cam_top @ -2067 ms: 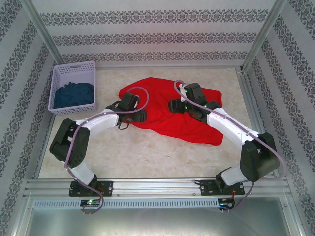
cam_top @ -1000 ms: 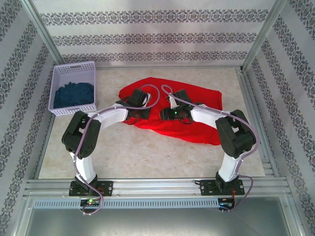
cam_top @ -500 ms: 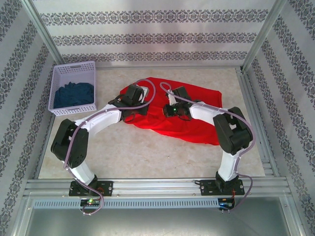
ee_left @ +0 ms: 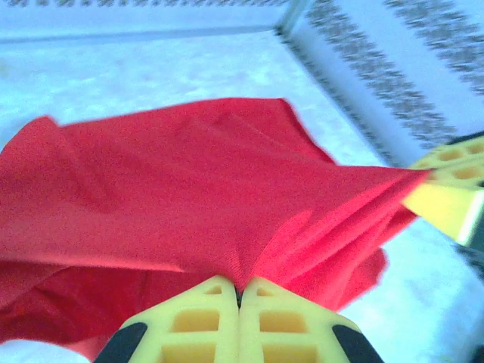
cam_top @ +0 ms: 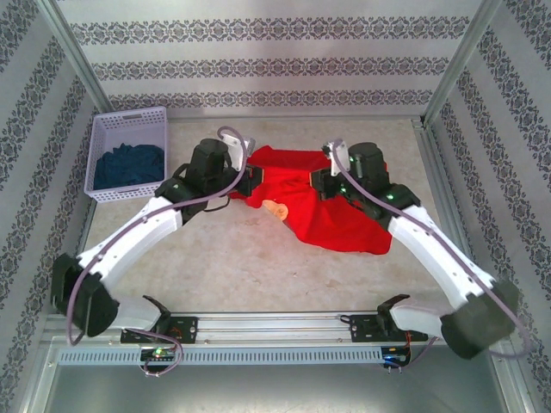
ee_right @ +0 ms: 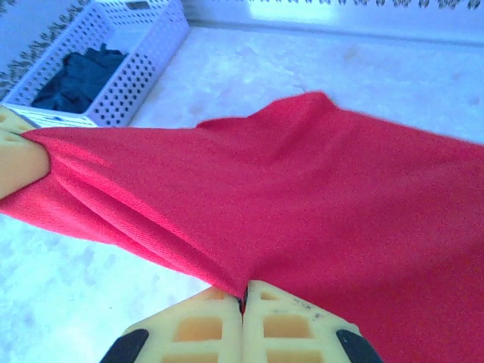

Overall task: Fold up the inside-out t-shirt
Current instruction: Adjust the T-shirt at the center of the table.

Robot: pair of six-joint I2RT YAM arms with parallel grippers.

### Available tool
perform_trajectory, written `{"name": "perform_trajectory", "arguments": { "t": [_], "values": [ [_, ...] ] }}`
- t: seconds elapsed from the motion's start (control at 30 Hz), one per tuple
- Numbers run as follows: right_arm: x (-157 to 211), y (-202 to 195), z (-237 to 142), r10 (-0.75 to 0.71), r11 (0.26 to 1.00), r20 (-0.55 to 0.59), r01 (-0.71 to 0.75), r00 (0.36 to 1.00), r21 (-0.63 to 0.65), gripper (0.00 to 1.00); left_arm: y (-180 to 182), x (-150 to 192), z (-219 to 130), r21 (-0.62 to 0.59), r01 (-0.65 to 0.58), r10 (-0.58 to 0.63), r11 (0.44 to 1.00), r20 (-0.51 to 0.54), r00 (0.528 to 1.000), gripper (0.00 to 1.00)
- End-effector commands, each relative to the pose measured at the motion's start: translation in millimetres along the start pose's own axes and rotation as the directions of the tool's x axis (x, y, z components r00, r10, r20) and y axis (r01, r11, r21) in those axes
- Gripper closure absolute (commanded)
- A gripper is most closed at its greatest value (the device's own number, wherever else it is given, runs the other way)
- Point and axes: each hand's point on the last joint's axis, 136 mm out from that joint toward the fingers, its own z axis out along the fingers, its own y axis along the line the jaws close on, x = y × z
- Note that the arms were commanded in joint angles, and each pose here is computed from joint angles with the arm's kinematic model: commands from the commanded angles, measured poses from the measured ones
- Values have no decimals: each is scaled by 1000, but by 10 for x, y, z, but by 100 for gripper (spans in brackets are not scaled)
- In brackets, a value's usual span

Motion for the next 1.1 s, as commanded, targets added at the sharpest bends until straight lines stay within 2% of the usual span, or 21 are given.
{"name": "perform_trajectory", "arguments": {
  "t": [0.0, 0.07, 0.13, 0.27, 0.4, 0.53, 0.6, 0.7, 0.77, 0.87, 1.07],
  "values": [
    [236, 19, -269, 0, 1000, -72, 0, 997, 10, 100, -209, 76, -282, 44, 35, -33, 998, -36, 999, 100],
    [321, 35, -298, 0, 1000, -88, 0, 996, -2, 100, -153, 141, -322, 11, 54, -53, 998, -51, 997, 100],
    [429, -100, -182, 10, 999, -118, -6, 993, 34, 100, 22, 245, -275, -71, 61, -66, 996, -75, 995, 100],
    [612, -559, 333, 72, 984, -232, -32, 970, 173, 96, 421, 432, -31, -215, 59, -93, 975, -153, 984, 100],
    [691, -789, 853, 116, 971, -321, -40, 940, 234, 89, 656, 608, 345, -246, 81, -142, 966, -240, 960, 100],
    [857, -728, 954, 66, 972, -374, 26, 925, 236, 71, 727, 734, 565, -248, 92, -166, 964, -295, 941, 100],
    [1023, -612, 937, 15, 977, -370, 65, 929, 203, 61, 735, 768, 592, -243, 102, -174, 965, -298, 939, 100],
    [1154, -432, 928, -33, 982, -332, 93, 943, 166, 53, 747, 809, 573, -248, 103, -177, 963, -301, 937, 100],
    [1141, -300, 945, -62, 984, -296, 109, 953, 143, 50, 753, 840, 551, -251, 104, -180, 962, -303, 936, 100],
    [1108, -133, 1045, -77, 986, -262, 112, 962, 121, 52, 747, 853, 530, -250, 109, -184, 962, -300, 936, 100],
    [1242, -331, 1369, -44, 965, -312, 121, 949, 232, 51, 735, 798, 467, -252, 105, -176, 962, -278, 944, 100]
  ]
}}
